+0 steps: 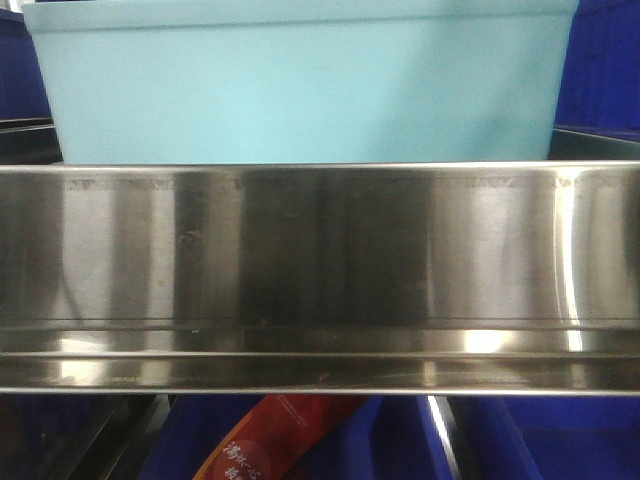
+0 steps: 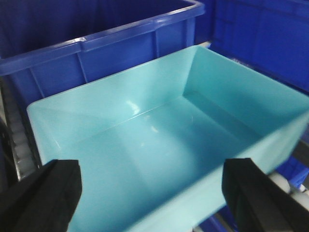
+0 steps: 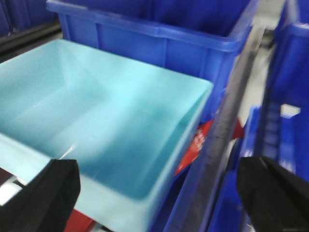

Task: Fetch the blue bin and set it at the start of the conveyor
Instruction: 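Close both grippers on opposite rims of the teal bin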

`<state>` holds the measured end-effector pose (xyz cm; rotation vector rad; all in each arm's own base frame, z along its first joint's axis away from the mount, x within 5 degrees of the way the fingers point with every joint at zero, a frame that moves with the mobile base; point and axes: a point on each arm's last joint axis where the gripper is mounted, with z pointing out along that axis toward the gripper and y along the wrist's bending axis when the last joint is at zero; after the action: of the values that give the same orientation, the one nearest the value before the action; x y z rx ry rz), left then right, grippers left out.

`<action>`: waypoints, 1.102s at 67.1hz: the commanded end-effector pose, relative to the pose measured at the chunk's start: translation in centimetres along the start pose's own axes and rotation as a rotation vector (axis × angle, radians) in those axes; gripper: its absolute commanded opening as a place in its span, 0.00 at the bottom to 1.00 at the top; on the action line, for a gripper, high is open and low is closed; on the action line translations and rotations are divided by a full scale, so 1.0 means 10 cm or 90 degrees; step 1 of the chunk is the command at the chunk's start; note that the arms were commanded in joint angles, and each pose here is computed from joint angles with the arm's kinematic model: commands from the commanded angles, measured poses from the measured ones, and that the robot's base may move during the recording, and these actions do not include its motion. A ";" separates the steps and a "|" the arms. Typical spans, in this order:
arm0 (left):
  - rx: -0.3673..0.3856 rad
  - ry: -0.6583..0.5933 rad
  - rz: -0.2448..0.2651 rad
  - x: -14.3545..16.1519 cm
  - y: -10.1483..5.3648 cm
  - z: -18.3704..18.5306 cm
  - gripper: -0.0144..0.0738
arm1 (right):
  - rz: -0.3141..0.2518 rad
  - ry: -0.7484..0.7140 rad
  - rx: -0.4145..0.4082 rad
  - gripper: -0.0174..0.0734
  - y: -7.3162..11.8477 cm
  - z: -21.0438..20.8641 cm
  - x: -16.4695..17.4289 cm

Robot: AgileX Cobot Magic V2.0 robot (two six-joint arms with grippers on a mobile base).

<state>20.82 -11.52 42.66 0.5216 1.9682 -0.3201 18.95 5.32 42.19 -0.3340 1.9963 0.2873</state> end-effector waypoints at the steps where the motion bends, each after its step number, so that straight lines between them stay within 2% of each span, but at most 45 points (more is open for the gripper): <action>1: -0.017 0.058 -0.040 -0.17 0.08 0.19 0.72 | 0.022 0.072 -0.002 0.81 -0.04 0.24 -0.21; 5: -0.038 0.097 -0.071 -0.28 0.18 0.33 0.72 | 0.047 0.109 0.018 0.81 -0.10 0.38 -0.34; 10: -0.065 0.157 -0.091 -0.30 0.32 0.55 0.72 | 0.075 0.154 0.060 0.81 -0.19 0.53 -0.44; 15: -0.088 0.197 -0.121 -0.32 0.46 0.74 0.72 | 0.082 0.193 0.096 0.81 -0.27 0.71 -0.52; 21: -0.106 0.239 -0.141 -0.27 0.61 0.95 0.72 | 0.089 0.224 0.101 0.81 -0.32 0.93 -0.56; 38: -0.133 0.345 -0.173 0.05 0.87 1.44 0.72 | 0.099 0.314 0.101 0.81 -0.42 1.55 -0.34; 45: -0.138 0.377 -0.180 0.17 0.94 1.58 0.72 | 0.108 0.343 0.095 0.81 -0.45 1.75 -0.23; 55: -0.137 0.418 -0.184 0.28 0.95 1.70 0.71 | 0.118 0.381 0.089 0.79 -0.47 1.95 -0.10; 60: -0.136 0.425 -0.185 0.29 0.95 1.70 0.67 | 0.119 0.387 0.089 0.72 -0.47 1.99 -0.07; 64: -0.136 0.426 -0.185 0.30 0.95 1.70 0.59 | 0.119 0.390 0.089 0.61 -0.47 1.99 -0.07; 68: -0.136 0.427 -0.185 0.30 0.95 1.70 0.45 | 0.119 0.392 0.089 0.48 -0.47 1.99 -0.07; 74: -0.136 0.427 -0.185 0.30 0.95 1.70 0.21 | 0.120 0.398 0.089 0.22 -0.47 1.98 -0.06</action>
<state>37.79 -10.39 32.30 0.2229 2.7030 -0.1108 37.58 7.91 33.57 -0.1484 2.6615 0.1807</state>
